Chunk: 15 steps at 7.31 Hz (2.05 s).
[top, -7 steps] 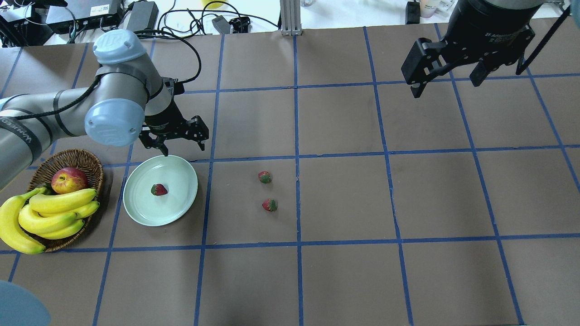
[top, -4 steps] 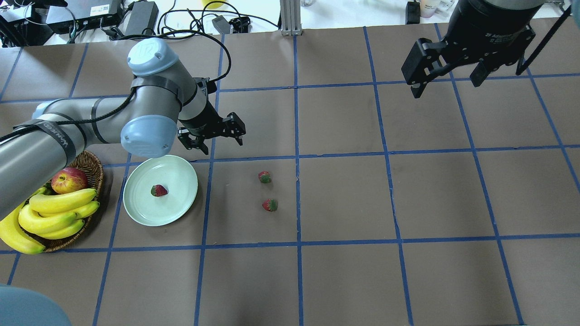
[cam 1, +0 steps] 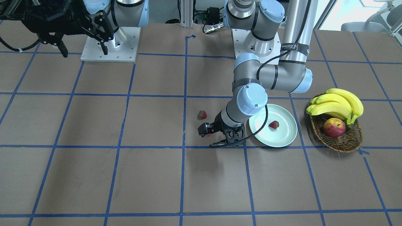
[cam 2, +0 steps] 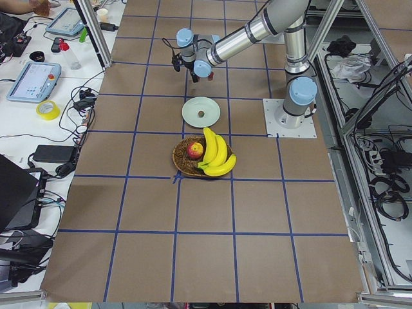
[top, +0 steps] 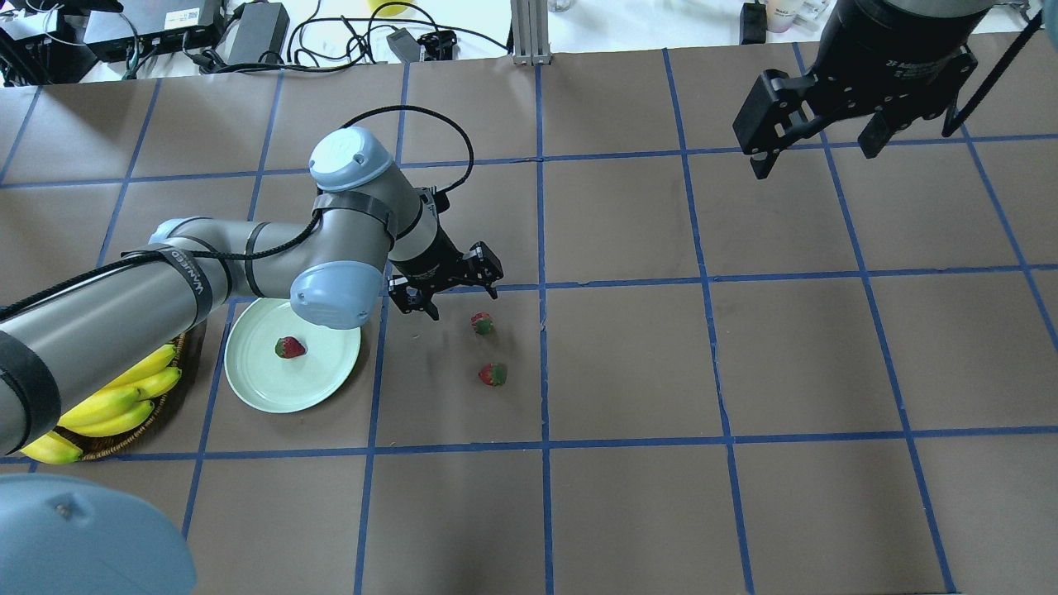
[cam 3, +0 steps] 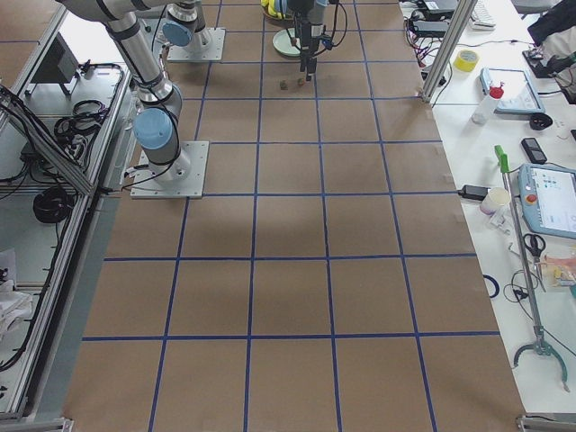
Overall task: Collect all strawberries into plate
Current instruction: 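Reach the left gripper to the next strawberry and grasp it, then carry it onto the plate and open the left gripper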
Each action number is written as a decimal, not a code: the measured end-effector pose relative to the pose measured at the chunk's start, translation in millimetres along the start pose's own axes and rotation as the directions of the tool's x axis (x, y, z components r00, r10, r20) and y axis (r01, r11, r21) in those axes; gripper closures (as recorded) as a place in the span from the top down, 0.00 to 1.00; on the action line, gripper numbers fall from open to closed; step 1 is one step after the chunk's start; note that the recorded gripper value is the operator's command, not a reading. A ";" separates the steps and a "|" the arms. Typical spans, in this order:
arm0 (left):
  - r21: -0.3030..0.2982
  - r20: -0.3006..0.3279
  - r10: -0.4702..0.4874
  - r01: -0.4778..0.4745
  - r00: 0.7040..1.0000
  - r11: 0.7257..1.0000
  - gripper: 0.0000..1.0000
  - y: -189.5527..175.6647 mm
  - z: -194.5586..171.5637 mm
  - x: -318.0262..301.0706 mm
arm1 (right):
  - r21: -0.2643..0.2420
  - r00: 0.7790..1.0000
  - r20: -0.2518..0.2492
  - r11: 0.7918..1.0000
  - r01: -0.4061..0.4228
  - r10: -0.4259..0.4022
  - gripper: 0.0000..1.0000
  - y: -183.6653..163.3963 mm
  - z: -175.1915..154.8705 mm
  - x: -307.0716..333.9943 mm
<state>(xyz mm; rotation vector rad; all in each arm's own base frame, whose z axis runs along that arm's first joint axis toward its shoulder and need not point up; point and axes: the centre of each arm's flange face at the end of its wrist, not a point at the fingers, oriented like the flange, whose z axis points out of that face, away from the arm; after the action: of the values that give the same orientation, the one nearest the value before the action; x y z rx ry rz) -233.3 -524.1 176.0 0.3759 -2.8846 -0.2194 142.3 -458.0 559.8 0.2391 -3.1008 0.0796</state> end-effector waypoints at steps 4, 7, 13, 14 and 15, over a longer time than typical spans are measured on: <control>-0.041 0.017 -0.053 0.053 0.998 0.998 0.00 10.0 22.9 2.2 | 0.001 1.000 0.000 1.000 -0.002 0.002 1.00 -0.1 -0.5 0.2; -0.021 0.015 -0.106 0.106 0.994 0.994 0.00 14.1 12.8 7.2 | 0.002 1.000 0.000 1.000 -0.002 0.002 1.00 -0.1 -0.7 0.3; 0.062 0.258 -0.044 0.029 0.965 0.998 0.00 -35.0 -81.8 -40.8 | -0.001 1.000 0.001 1.000 -0.001 0.001 1.00 -0.6 0.6 -0.2; 0.030 0.304 -0.028 0.019 0.952 0.999 0.00 -42.2 -93.2 -75.9 | 0.000 1.000 0.001 1.000 -0.001 0.001 1.00 -0.6 0.5 -0.1; -0.006 0.327 -0.007 0.010 0.945 1.000 0.00 -45.2 -96.2 -106.4 | 0.000 1.000 0.001 1.000 -0.001 0.001 1.00 -0.6 0.4 -0.1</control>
<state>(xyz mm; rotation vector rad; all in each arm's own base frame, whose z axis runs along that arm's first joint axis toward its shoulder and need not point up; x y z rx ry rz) -99.5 -550.1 239.4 0.3822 -3.2071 -0.3223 142.5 -458.6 559.4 0.2370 -3.1019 0.0789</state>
